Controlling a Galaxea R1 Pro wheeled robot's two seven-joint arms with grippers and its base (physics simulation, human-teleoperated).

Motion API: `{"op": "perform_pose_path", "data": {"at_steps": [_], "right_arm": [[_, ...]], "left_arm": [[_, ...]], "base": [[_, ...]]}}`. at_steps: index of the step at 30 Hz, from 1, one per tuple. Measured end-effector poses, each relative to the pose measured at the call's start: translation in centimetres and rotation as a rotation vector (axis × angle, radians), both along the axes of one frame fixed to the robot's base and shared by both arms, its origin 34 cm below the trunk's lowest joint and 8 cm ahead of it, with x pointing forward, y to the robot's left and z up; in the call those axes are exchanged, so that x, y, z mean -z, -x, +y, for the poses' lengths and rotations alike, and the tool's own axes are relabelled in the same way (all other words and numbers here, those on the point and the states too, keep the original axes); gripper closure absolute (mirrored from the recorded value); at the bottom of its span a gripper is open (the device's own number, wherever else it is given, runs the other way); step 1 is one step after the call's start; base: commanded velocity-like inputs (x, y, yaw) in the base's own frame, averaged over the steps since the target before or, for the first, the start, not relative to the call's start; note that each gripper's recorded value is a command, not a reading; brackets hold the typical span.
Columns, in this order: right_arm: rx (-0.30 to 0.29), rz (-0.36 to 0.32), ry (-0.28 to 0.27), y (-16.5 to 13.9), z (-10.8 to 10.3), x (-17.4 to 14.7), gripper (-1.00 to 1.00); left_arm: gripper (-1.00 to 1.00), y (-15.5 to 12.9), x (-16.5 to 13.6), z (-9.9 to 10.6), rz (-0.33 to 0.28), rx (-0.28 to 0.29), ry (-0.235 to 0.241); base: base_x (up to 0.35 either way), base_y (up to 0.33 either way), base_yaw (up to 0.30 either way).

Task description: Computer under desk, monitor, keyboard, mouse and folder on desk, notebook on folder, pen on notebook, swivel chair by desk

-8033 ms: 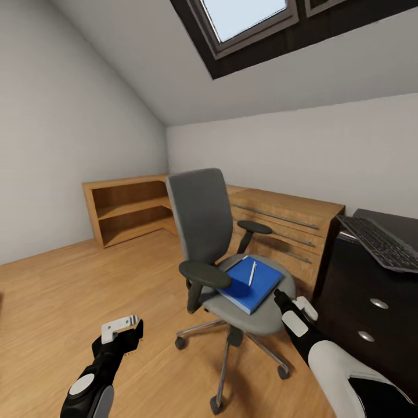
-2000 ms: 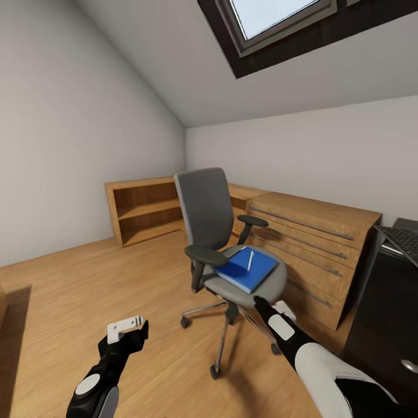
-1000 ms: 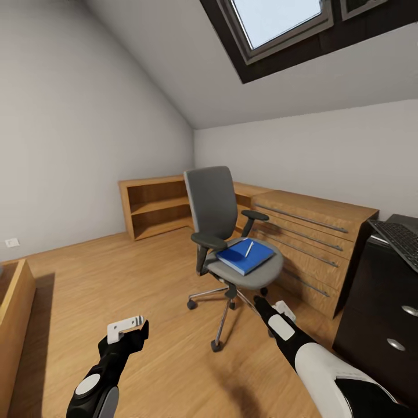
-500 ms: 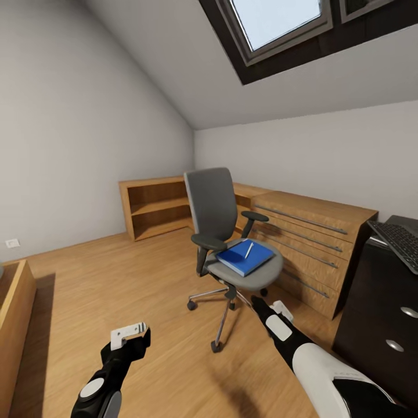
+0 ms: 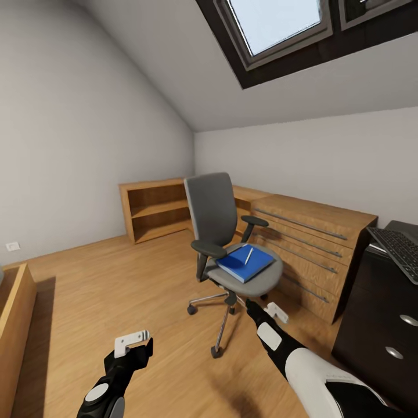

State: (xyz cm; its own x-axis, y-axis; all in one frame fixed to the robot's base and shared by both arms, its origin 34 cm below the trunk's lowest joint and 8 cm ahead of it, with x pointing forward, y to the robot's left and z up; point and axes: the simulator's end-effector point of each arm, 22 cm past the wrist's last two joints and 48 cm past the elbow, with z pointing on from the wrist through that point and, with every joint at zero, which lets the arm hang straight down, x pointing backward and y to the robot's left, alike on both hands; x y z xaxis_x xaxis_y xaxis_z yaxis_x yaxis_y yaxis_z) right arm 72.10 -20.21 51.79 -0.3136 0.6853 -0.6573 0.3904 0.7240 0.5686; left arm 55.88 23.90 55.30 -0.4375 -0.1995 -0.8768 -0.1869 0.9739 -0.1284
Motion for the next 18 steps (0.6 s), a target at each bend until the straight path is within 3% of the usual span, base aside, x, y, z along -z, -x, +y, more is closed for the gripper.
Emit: {"op": "perform_pose_path", "data": {"at_steps": [7, 13, 18], "right_arm": [[0.009, -0.014, 0.130, 1.9, -0.5, 0.8, -1.00], [0.019, -0.027, 0.187, 3.0, -1.1, 0.6, -1.00], [-0.002, 0.002, 0.227, 5.3, -1.1, 2.1, -1.00]], "left_arm": [[-1.00, -0.3, -1.4, 0.0, 0.003, -0.002, 0.001], [-1.00, -0.6, -2.7, -0.4, 0.006, 0.003, 0.001], [-1.00, -0.6, -2.9, -1.3, 0.025, 0.023, -0.001]], "base": [[0.000, 0.000, 0.000], [0.000, 0.000, 0.000], [0.000, 0.000, 0.000]]}}
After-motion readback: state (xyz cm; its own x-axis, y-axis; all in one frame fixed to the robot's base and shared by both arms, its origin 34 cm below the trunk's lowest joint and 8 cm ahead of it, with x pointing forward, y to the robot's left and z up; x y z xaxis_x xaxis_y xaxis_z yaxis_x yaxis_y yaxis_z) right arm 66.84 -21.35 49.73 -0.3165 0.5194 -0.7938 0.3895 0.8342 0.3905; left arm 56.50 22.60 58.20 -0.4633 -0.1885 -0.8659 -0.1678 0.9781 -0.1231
